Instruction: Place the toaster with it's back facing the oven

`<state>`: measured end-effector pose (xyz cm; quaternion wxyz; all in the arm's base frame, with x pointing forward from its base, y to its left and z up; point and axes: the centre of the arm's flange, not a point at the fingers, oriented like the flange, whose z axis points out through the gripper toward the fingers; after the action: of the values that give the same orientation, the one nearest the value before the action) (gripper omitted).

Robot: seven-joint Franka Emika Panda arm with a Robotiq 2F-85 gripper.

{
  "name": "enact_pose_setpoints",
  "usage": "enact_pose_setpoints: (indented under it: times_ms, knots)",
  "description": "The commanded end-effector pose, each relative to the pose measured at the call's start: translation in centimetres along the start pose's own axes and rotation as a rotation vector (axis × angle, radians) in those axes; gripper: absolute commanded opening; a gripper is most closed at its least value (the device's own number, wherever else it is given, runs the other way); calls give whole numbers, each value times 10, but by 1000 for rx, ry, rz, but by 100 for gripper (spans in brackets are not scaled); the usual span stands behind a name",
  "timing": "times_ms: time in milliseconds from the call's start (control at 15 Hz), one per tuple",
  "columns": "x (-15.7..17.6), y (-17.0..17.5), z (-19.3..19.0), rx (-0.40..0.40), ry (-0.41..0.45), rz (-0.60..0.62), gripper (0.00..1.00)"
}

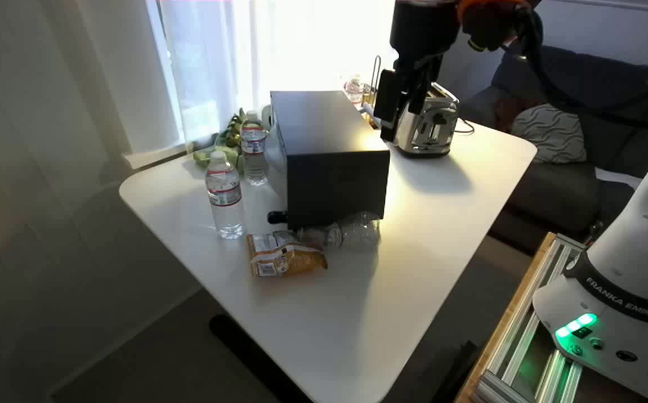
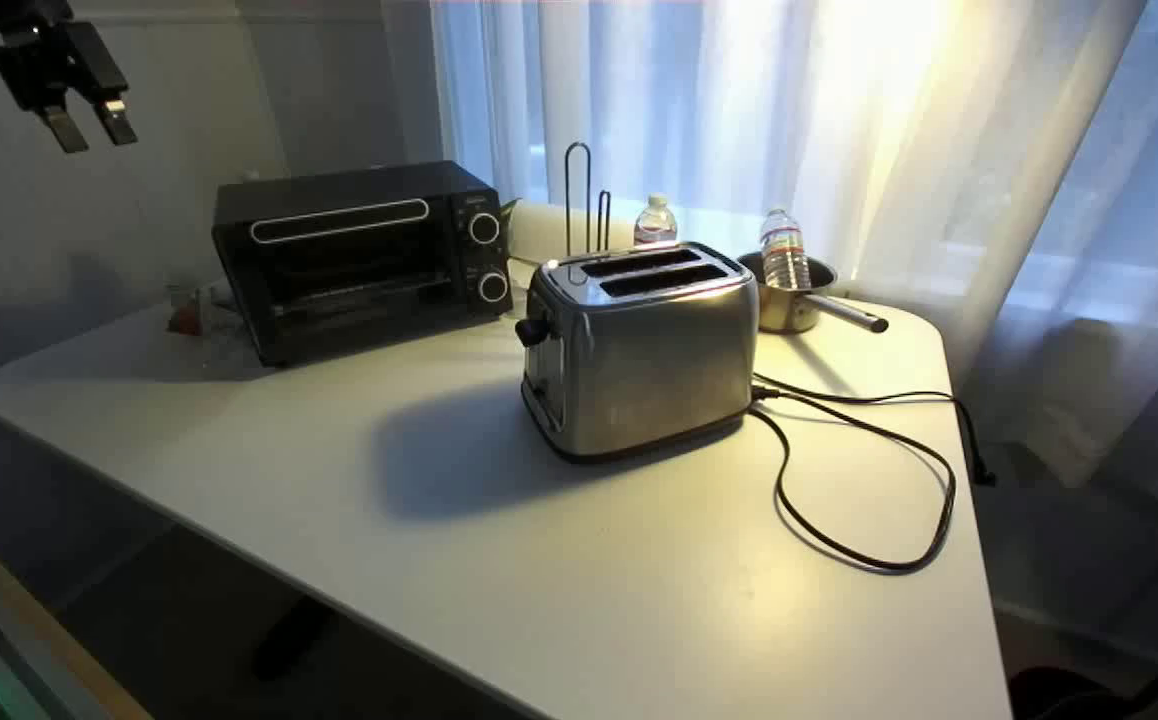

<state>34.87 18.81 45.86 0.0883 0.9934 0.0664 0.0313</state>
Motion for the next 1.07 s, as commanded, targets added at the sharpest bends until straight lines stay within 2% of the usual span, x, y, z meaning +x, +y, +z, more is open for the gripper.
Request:
enact_pose_setpoints:
  times_ms: [0,867,1000]
  knots:
    - [0,0,0,0,0,0,100]
    - [0,0,0,0,0,0,100]
    - [17,19,-9,16,21,59,100]
